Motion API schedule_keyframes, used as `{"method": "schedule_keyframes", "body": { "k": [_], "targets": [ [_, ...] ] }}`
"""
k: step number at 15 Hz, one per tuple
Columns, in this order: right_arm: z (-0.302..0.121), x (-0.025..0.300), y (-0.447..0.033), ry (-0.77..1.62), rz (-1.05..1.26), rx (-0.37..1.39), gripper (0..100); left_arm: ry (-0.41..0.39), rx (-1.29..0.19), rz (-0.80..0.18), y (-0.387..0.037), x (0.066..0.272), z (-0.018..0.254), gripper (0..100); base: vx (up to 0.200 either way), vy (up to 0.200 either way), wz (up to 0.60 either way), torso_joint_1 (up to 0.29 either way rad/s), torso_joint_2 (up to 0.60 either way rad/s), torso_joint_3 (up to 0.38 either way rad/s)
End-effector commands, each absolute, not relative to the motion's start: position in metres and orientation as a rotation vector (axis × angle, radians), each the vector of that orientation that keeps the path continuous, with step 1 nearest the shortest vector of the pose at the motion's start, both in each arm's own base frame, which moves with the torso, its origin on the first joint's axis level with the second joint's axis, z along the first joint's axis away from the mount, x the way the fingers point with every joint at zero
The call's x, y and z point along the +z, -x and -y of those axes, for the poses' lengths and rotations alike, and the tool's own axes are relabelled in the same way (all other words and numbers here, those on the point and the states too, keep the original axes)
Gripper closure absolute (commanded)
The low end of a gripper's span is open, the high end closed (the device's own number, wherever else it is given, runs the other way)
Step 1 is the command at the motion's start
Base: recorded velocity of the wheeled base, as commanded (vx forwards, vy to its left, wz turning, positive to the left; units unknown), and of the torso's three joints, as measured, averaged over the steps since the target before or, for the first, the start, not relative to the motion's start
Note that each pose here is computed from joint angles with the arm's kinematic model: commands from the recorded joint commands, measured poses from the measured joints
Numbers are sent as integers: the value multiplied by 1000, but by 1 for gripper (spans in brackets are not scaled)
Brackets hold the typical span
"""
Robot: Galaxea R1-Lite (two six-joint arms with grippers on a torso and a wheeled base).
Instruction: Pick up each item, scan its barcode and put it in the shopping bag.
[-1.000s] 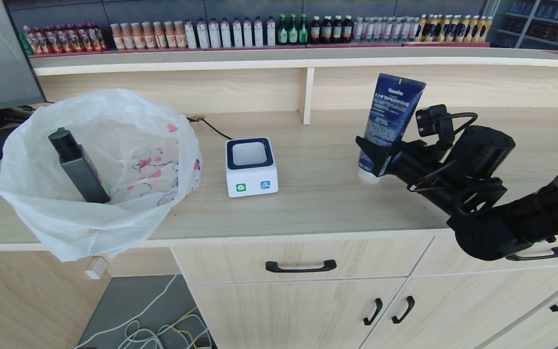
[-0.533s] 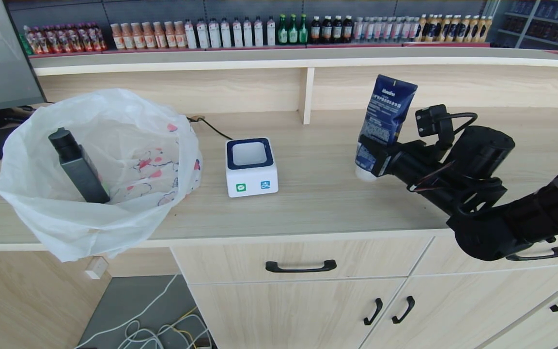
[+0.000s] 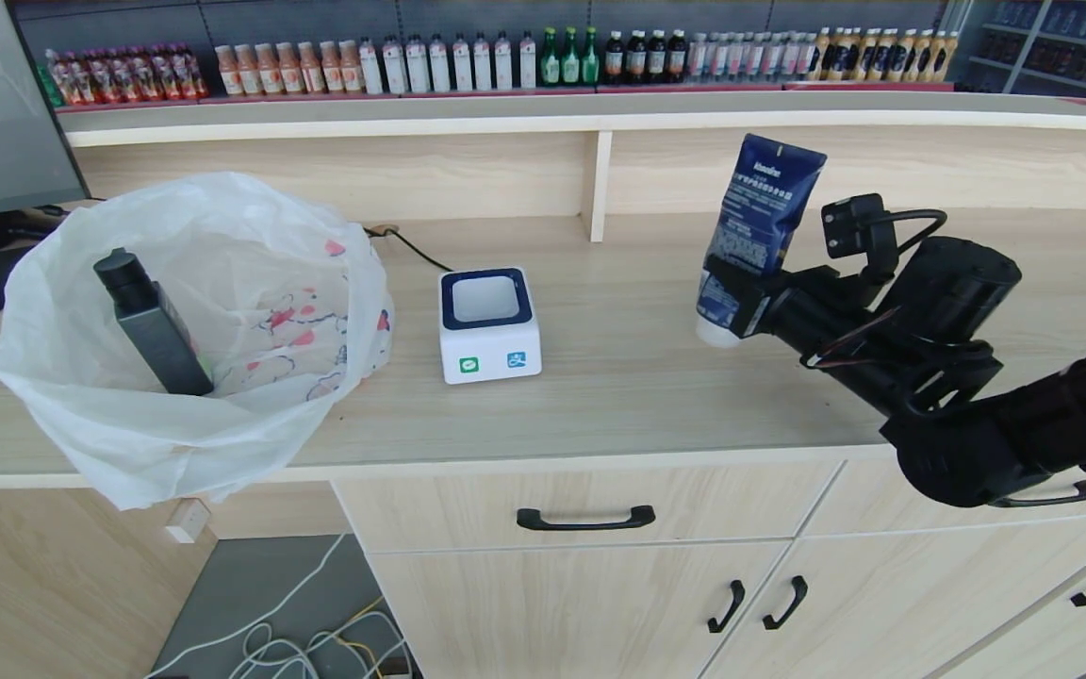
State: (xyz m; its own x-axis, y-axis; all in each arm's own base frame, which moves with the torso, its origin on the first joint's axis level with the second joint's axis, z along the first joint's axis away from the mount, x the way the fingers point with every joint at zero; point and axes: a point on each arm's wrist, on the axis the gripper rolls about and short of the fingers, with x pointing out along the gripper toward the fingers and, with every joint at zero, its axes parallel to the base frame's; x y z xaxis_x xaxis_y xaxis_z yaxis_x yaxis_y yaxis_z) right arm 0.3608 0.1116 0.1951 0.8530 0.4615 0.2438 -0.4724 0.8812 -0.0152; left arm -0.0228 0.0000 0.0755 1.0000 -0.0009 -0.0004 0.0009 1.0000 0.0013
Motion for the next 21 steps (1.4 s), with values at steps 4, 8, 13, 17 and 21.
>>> {"method": "schedule_keyframes", "body": {
  "k": [4, 8, 13, 17, 21],
  "targets": [
    [-98, 224, -309, -78, 281, 527, 100, -2, 0, 0, 23, 75, 0, 0, 0, 0, 0, 0, 0, 0],
    [-84, 236, -260, -101, 307, 535, 100, -2, 0, 0, 23, 75, 0, 0, 0, 0, 0, 0, 0, 0],
    [-89, 248, -220, -224, 426, 630, 100, -2, -2, 0, 23, 75, 0, 0, 0, 0, 0, 0, 0, 0],
    [-93, 236, -205, -301, 425, 687, 100, -2, 0, 0, 23, 75, 0, 0, 0, 0, 0, 0, 0, 0],
    [-108, 219, -179, -347, 345, 803, 100, -2, -2, 0, 23, 75, 0, 0, 0, 0, 0, 0, 0, 0]
  ]
}}
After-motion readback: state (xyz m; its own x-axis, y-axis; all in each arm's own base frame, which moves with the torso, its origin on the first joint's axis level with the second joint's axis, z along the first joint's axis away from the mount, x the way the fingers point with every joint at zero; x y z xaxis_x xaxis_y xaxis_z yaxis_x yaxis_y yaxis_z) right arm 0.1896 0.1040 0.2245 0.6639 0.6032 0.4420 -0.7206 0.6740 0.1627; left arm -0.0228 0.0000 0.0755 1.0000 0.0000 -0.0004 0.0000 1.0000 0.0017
